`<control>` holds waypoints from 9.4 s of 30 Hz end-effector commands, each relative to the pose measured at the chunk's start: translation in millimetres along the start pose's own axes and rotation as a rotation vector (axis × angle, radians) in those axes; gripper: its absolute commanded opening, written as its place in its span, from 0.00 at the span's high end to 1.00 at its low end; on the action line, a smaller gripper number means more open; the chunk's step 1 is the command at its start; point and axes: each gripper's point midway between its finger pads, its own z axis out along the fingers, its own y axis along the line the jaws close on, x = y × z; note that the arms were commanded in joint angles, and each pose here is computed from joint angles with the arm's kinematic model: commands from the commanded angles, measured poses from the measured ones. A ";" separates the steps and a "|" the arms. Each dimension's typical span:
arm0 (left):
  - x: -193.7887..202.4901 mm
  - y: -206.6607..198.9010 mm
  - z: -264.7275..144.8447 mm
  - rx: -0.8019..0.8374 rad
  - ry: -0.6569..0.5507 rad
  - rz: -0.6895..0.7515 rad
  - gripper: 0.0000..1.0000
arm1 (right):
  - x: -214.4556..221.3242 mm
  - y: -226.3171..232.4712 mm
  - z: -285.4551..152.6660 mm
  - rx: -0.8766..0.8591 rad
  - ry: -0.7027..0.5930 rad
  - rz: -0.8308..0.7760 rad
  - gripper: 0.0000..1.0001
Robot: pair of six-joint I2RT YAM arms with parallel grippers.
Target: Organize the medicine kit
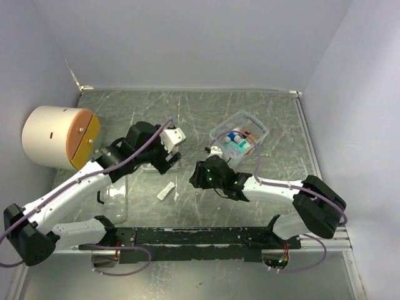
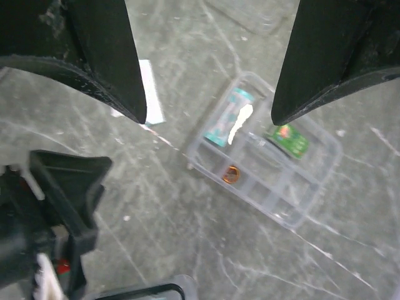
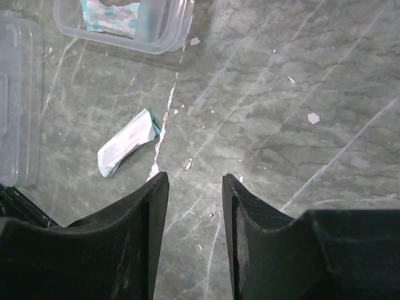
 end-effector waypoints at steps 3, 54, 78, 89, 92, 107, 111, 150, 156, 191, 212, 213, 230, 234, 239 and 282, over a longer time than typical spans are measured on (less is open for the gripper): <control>26.9 -37.0 1.7 0.048 -0.020 -0.238 0.10 | 5.0 -5.1 4.3 0.001 -0.003 0.000 0.60; 151.3 -87.3 107.4 0.101 0.676 -0.120 0.77 | -1.8 -29.9 -11.3 0.079 -0.094 0.011 0.62; 66.9 -37.5 65.4 0.157 0.365 0.389 0.90 | -6.3 -28.4 -14.3 0.074 -0.116 0.026 0.62; 95.2 -11.6 87.3 0.193 0.362 0.546 0.93 | -4.6 -21.3 -7.0 0.055 -0.090 0.030 0.62; 101.1 -2.3 92.7 0.189 0.387 0.569 0.93 | -2.4 -22.9 -7.2 0.057 -0.088 0.036 0.62; 87.2 4.2 111.3 0.179 0.284 0.609 0.80 | -4.2 -21.3 -8.1 0.057 -0.088 0.036 0.62; 92.3 8.1 116.7 0.171 0.272 0.590 0.77 | -4.1 -23.5 -9.7 0.061 -0.093 0.041 0.62; 15.2 51.2 66.2 -0.050 0.086 0.430 0.00 | -10.8 -20.8 -13.6 0.069 -0.102 0.045 0.62; -35.9 66.2 14.6 -0.201 -0.101 0.152 0.00 | -36.4 -16.7 -22.4 0.118 -0.146 0.007 0.61; 17.6 5.1 -24.0 -0.167 -0.205 -0.827 0.01 | -173.8 -73.0 10.0 0.350 -0.042 -0.285 0.35; 71.8 77.6 101.3 -0.585 0.143 -0.872 0.28 | -115.4 -4.4 -7.0 -0.128 0.116 -0.403 0.41; 76.1 82.0 104.1 -0.602 0.150 -0.876 0.28 | -112.5 -3.0 -8.7 -0.139 0.122 -0.403 0.41; 120.5 98.5 153.7 -0.548 0.313 -0.878 0.48 | -131.6 -3.4 -26.6 -0.044 0.000 -0.322 0.49; 127.8 92.9 162.5 -0.516 0.342 -0.872 0.52 | -146.1 -3.5 -35.4 -0.014 -0.076 -0.293 0.49; 136.3 90.8 166.5 -0.519 0.368 -0.871 0.50 | -154.4 -2.4 -43.6 -0.003 -0.119 -0.279 0.48; 90.3 104.8 116.2 -0.497 0.369 -0.778 0.79 | -160.5 -163.9 -128.2 0.665 -0.364 0.231 0.32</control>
